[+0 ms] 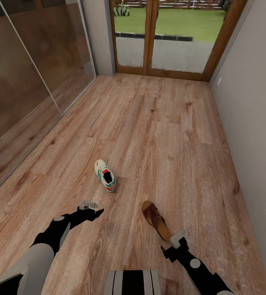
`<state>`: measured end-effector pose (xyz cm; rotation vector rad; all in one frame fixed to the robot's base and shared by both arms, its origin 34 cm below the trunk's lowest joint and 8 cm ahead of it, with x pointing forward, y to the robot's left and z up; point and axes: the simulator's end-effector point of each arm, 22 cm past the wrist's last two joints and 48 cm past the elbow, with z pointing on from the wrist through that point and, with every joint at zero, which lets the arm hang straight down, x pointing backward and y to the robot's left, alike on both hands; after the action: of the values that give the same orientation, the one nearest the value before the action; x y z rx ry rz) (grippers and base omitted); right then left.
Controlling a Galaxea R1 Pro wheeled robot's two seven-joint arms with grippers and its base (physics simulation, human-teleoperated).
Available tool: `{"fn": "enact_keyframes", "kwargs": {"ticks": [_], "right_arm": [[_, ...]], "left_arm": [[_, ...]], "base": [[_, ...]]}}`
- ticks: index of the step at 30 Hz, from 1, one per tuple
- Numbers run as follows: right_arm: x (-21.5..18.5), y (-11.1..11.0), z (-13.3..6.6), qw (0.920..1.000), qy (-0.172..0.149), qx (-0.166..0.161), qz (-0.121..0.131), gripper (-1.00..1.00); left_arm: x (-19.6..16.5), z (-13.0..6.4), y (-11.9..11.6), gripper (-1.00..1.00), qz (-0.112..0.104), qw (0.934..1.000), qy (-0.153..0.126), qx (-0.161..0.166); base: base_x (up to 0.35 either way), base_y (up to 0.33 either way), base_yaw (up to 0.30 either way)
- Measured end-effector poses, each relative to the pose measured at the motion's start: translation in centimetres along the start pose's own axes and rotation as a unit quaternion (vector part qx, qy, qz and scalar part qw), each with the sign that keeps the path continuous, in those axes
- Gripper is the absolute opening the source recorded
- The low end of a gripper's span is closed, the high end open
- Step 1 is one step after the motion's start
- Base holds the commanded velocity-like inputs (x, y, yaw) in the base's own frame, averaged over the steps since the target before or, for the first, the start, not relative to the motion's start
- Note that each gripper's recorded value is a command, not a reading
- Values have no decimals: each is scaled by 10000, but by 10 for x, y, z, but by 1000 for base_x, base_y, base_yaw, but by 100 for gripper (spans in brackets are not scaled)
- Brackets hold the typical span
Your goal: Pick up the two gym shoes and the two sandals from the corridor floor and place them onto the hallstand (shoe rack) in the corridor, making sure they are on the rack and not on the floor. Arrange them so the two gym shoes are next to each other and the two sandals are next to each other.
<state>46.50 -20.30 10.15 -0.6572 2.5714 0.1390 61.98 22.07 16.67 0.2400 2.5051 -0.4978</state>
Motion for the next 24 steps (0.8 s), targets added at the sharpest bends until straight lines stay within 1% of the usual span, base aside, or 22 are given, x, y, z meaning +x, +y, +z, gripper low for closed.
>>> {"fn": "enact_keyframes", "kwargs": {"ticks": [8, 15, 19, 20, 24], "right_arm": [[-1, 0, 0, 10000, -9, 9, -4, 100], [10, 6, 5, 10000, 80, -10, 24, 100], [10, 1, 5, 9999, 81, 123, 21, 100], [10, -7, 5, 9995, 91, 301, 6, 100], [11, -14, 4, 9988, 94, 477, -9, 100]], "left_arm": [[0, 0, 0, 100, -2, 10000, 2, 3], [14, 7, 1, 100, -50, 9999, 111, 12], [14, 7, 1, 100, -49, 9999, 112, 10], [14, 7, 2, 100, -46, 9999, 113, 6], [14, 7, 1, 100, -45, 9999, 110, 8]], "base": [[0, 0, 0], [0, 0, 0], [0, 0, 0], [0, 0, 0], [0, 0, 0]]}}
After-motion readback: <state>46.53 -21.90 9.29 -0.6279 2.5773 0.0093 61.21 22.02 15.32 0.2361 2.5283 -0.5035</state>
